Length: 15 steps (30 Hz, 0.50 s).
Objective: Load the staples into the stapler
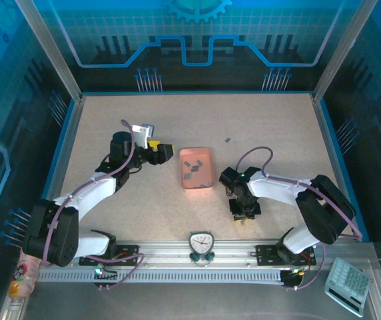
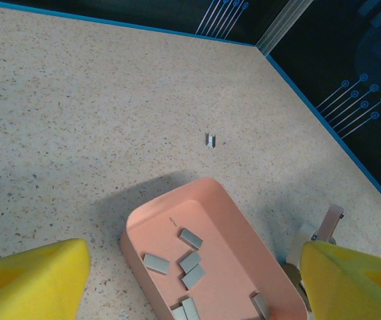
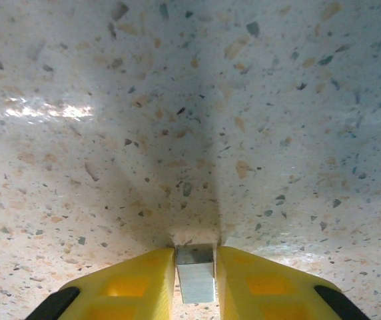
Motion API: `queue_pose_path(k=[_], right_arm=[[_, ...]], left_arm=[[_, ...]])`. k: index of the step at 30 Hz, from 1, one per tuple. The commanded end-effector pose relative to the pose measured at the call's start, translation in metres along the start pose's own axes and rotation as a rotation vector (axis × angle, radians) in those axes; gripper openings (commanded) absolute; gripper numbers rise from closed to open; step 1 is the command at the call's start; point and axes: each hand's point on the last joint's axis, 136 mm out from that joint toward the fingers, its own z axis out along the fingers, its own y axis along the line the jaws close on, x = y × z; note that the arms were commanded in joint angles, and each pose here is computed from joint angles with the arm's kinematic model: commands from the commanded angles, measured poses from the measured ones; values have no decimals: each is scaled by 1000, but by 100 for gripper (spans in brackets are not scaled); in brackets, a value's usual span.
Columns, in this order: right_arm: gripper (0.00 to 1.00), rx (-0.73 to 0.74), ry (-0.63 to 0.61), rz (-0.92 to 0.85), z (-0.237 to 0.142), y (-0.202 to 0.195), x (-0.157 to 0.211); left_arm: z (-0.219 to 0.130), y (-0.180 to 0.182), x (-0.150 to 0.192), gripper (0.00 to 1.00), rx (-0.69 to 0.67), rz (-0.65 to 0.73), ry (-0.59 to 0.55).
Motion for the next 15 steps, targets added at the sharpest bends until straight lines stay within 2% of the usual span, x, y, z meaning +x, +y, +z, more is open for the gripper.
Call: queue_pose_path(k=[1, 7, 15], right_arm=[[24, 19, 26, 18, 8, -3, 7], [18, 14, -44, 19, -5, -3, -3], [18, -57, -337, 27, -69, 16, -49]], left_arm=[[-5, -9, -1, 83, 26, 34, -7], [-5, -8, -2, 83, 24, 36, -9], [-5, -7, -1, 83, 20, 40, -11]])
